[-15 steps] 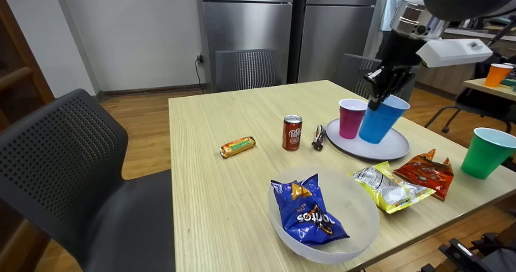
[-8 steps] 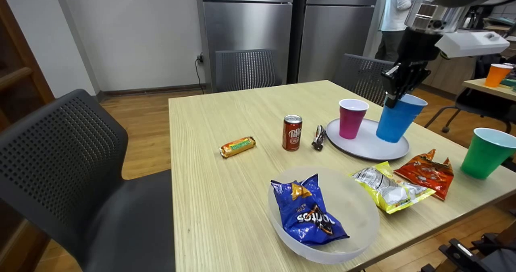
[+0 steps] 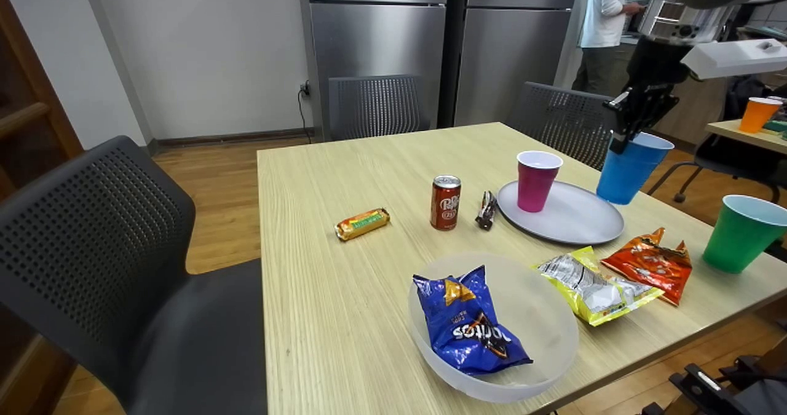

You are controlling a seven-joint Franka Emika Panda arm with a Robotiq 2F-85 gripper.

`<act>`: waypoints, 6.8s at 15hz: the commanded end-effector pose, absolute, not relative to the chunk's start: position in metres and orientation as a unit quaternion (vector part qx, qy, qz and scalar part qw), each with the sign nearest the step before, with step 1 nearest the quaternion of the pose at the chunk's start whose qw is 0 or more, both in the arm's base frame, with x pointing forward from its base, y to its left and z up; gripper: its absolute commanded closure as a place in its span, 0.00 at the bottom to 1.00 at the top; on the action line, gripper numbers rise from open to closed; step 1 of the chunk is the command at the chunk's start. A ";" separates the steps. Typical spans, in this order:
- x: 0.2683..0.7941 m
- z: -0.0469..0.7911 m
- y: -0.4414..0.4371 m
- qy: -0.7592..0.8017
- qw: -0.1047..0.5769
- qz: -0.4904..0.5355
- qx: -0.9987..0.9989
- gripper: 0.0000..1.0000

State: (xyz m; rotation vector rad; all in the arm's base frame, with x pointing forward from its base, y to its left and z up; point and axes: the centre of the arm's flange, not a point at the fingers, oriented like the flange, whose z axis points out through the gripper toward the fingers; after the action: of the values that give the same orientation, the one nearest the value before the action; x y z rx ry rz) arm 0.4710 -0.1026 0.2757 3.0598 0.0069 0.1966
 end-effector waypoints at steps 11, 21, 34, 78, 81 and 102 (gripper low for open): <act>0.554 0.249 -0.163 -0.020 0.061 0.038 0.997 0.99; 0.601 0.221 -0.173 -0.013 0.064 0.019 0.998 0.99; 0.631 0.194 -0.168 -0.004 0.068 0.013 0.998 0.99; 0.498 0.315 -0.241 -0.071 0.007 0.093 0.993 0.00; 0.478 0.308 -0.252 -0.085 0.002 0.081 0.993 0.00; 0.408 0.210 -0.275 -0.162 -0.017 -0.058 0.985 0.00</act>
State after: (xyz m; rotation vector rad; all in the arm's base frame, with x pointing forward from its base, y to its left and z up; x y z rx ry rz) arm 0.4135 -0.2720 0.2162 3.1375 -0.4759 -0.1072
